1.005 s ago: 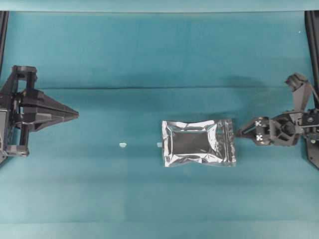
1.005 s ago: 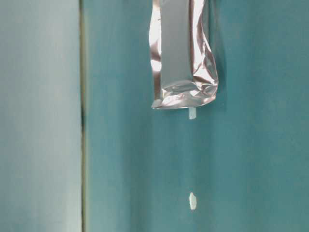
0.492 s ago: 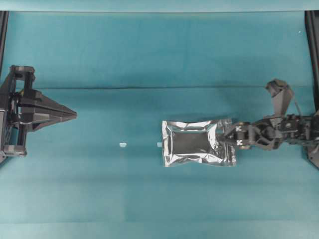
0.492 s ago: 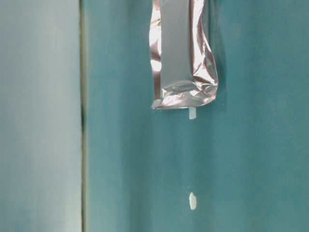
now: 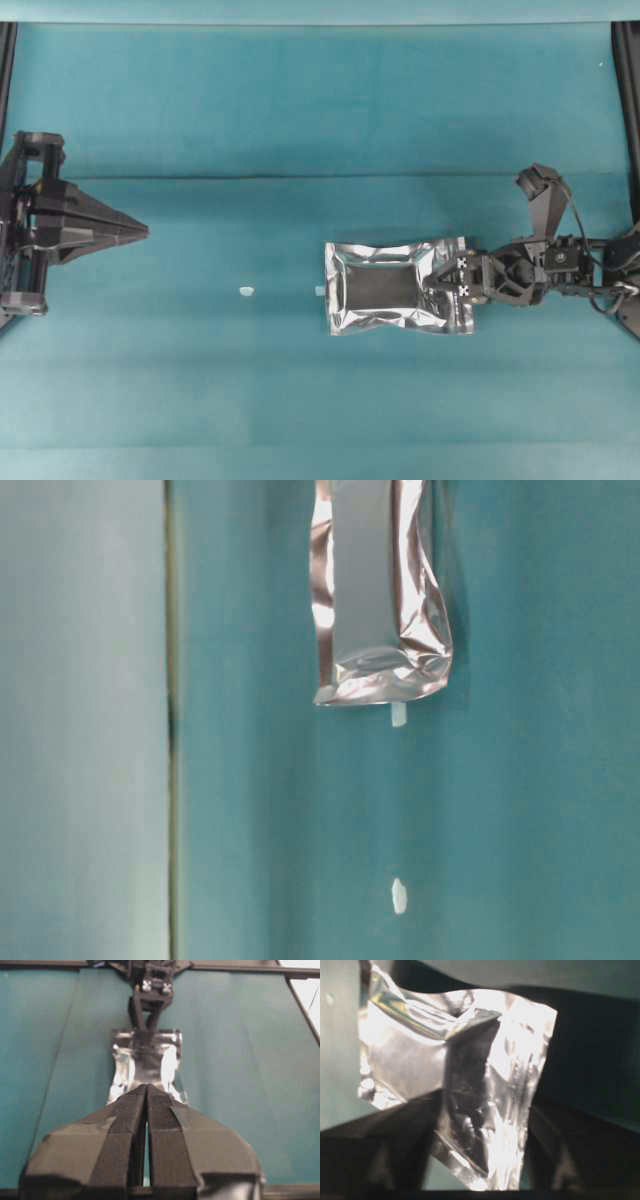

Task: Hand over the silver zip bag and make it stand upright.
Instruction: 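Lift the bag with the right gripper and swing it toward center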

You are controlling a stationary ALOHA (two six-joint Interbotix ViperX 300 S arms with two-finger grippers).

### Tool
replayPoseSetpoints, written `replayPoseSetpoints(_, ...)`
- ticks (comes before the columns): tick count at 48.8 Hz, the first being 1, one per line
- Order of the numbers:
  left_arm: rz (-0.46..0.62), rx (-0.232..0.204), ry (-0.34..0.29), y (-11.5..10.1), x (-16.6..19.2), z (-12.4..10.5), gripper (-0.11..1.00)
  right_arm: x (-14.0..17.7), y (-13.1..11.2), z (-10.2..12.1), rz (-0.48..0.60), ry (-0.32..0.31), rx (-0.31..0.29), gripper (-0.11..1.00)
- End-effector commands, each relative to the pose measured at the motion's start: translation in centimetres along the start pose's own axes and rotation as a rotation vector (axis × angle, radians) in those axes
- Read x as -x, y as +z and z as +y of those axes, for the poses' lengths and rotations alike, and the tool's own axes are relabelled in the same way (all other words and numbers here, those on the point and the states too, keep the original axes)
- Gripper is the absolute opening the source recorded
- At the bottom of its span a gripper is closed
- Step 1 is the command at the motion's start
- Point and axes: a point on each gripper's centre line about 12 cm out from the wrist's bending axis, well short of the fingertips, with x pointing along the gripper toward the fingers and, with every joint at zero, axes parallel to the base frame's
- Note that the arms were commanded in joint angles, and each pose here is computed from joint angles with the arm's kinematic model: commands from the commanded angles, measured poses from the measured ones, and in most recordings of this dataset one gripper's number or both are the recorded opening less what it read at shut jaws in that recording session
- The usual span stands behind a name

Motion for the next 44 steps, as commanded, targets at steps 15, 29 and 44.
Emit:
replayPoseSetpoints(15,-0.011,-0.005,0.000,0.3,0.0,0.0,0.00,1.1,0.0,1.5,0.021,0.034,0.038,0.04)
replayPoseSetpoints(29,-0.012,-0.005,-0.002,0.3,0.1,0.0,0.00,1.1,0.2,2.2,0.040,0.000,0.068,0.04)
replayPoseSetpoints(44,-0.014,-0.005,-0.002,0.3,0.1,0.0,0.00,1.0,1.3,9.0,0.126,-0.055,0.279,0.04)
